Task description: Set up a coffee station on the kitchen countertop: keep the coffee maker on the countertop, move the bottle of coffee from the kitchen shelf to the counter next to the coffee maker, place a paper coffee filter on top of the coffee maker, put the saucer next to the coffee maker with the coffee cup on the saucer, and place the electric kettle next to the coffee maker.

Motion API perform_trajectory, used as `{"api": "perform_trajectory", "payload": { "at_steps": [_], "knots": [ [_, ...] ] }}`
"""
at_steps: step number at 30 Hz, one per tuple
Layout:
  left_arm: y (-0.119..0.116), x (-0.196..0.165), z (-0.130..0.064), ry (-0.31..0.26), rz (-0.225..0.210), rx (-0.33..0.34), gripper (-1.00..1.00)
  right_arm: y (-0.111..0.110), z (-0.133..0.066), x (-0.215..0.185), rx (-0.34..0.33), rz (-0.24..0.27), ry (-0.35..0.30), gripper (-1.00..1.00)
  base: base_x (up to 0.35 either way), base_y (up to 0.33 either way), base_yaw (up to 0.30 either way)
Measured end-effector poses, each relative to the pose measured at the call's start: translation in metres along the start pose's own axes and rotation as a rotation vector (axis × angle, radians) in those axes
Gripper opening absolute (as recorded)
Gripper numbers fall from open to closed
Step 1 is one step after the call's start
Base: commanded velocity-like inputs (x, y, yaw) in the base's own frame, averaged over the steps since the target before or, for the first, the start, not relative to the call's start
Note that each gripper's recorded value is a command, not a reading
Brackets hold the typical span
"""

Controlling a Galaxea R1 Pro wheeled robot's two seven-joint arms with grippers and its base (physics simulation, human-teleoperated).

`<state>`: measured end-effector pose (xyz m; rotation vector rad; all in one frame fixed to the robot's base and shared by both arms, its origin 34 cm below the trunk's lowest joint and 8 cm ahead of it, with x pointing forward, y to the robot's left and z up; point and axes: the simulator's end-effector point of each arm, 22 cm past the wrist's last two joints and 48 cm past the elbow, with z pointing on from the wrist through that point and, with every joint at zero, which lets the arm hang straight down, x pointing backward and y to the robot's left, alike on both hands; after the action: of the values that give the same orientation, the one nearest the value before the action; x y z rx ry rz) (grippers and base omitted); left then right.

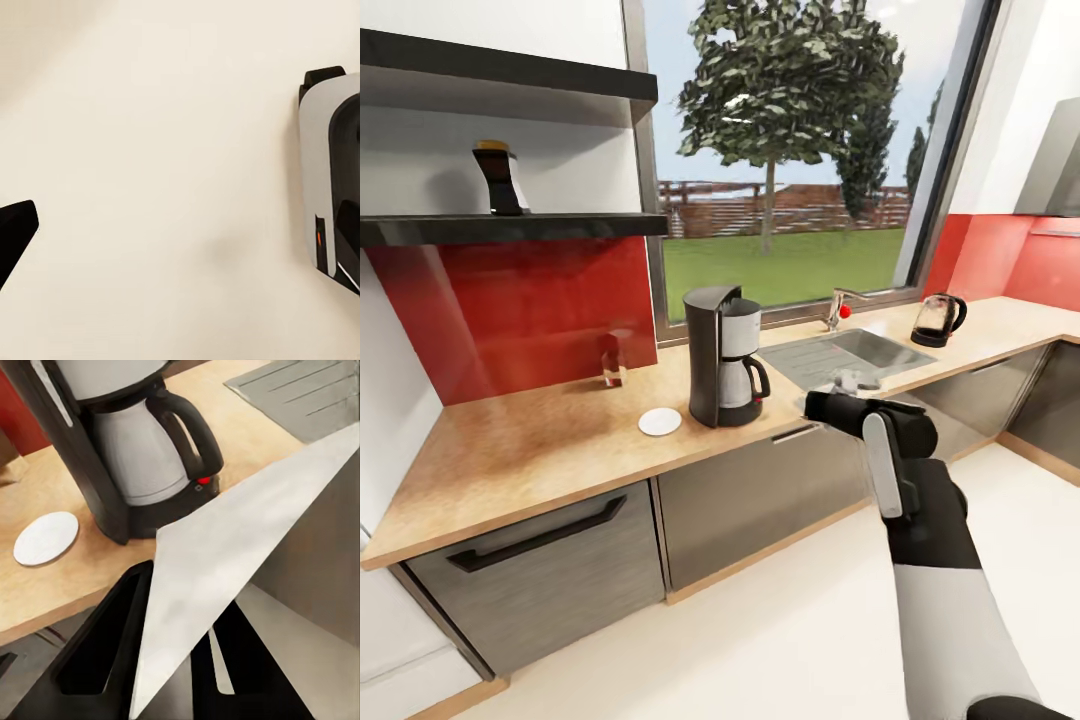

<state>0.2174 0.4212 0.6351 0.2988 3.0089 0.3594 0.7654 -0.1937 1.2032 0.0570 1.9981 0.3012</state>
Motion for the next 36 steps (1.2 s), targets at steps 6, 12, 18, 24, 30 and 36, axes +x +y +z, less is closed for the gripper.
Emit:
{"api": "perform_trajectory", "payload": {
  "at_steps": [6,12,18,24,30,36],
  "knots": [
    [0.000,-0.001,0.000,-0.003,0.000,0.001,1.00,-0.038,-0.008,-0.036,0.068,-0.025,-0.036,-1.00,0.000,0.000,0.000],
    [-0.009,-0.003,0.000,-0.009,0.002,0.012,1.00,-0.107,0.015,-0.126,0.175,0.061,0.020,-1.00,0.000,0.000,0.000],
    [-0.014,-0.005,0.000,-0.013,0.014,0.020,1.00,-0.091,0.026,-0.194,0.139,0.118,0.158,-1.00,0.000,0.000,0.000],
    [-0.013,-0.005,0.000,-0.014,0.020,0.019,1.00,-0.044,0.030,-0.191,0.112,0.062,0.288,-1.00,0.000,0.000,0.000],
    [-0.010,-0.004,0.000,-0.014,0.013,0.014,1.00,0.047,0.025,-0.214,0.074,-0.113,0.263,-1.00,0.000,0.000,0.000],
    [-0.005,-0.003,0.000,-0.011,0.007,0.007,1.00,0.125,-0.018,-0.281,0.029,-0.212,0.171,-1.00,0.000,0.000,0.000]
  ]
}}
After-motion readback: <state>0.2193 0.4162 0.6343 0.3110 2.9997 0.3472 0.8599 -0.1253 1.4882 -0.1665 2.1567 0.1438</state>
